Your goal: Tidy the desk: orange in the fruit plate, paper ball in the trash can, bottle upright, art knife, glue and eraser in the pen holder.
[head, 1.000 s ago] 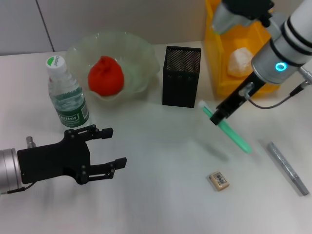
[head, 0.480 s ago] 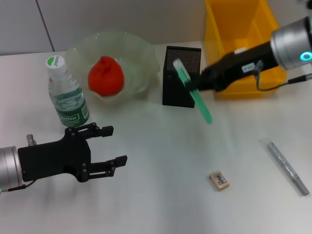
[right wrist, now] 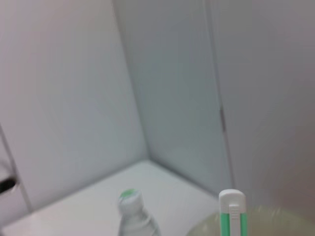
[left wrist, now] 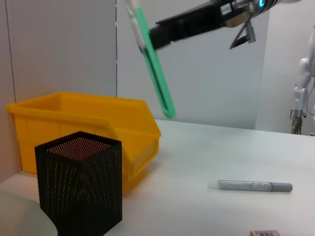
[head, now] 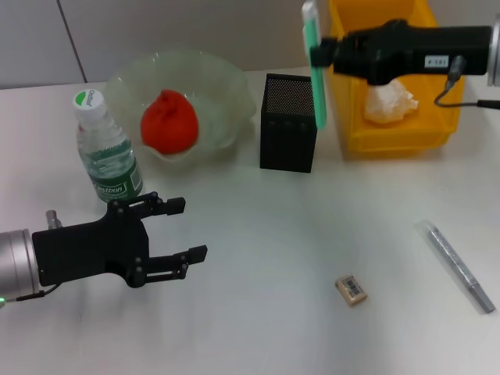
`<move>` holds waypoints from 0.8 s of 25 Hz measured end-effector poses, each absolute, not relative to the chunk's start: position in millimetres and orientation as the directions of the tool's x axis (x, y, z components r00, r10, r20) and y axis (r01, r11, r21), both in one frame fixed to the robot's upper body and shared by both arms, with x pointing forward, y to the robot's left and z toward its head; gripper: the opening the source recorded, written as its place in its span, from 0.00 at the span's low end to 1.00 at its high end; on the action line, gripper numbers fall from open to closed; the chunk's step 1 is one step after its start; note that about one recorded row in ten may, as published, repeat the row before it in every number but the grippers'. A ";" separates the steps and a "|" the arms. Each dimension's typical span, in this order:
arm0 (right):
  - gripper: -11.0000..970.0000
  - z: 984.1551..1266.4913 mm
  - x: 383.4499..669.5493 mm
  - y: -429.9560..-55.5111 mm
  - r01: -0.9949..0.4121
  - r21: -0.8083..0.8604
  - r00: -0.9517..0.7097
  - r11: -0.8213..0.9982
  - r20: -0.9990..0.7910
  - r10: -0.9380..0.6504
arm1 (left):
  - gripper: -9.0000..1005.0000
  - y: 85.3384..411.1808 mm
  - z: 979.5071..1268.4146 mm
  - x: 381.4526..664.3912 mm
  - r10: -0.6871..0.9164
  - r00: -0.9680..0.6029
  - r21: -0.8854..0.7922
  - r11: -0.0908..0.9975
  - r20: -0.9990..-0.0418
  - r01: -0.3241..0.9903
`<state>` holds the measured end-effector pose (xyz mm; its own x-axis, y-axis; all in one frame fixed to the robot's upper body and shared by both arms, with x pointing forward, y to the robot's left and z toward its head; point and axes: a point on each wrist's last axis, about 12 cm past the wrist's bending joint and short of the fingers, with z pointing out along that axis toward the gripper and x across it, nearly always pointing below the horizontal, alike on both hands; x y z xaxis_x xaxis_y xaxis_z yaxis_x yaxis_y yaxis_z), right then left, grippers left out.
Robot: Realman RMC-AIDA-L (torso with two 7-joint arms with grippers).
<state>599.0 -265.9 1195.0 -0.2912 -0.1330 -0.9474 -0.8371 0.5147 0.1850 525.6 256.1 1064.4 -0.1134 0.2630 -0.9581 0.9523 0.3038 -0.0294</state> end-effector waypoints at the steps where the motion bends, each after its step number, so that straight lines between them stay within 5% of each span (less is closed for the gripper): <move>1: 0.18 1193.1 600.4 -268.5 -0.831 0.181 -0.278 0.526 -0.954 -0.110 | 0.80 256.1 1064.4 525.6 0.263 -0.113 -0.029 0.304 -0.958 0.952; 9: 0.18 1175.2 610.3 -276.6 -0.783 0.146 -0.161 0.605 -0.987 0.030 | 0.80 253.7 1066.3 527.6 0.258 -0.101 -0.020 0.300 -0.961 0.954; 20: 0.18 1144.3 630.5 -251.9 -0.742 0.108 -0.155 0.661 -0.988 -0.013 | 0.80 253.1 1066.6 527.7 0.256 -0.097 -0.017 0.297 -0.962 0.955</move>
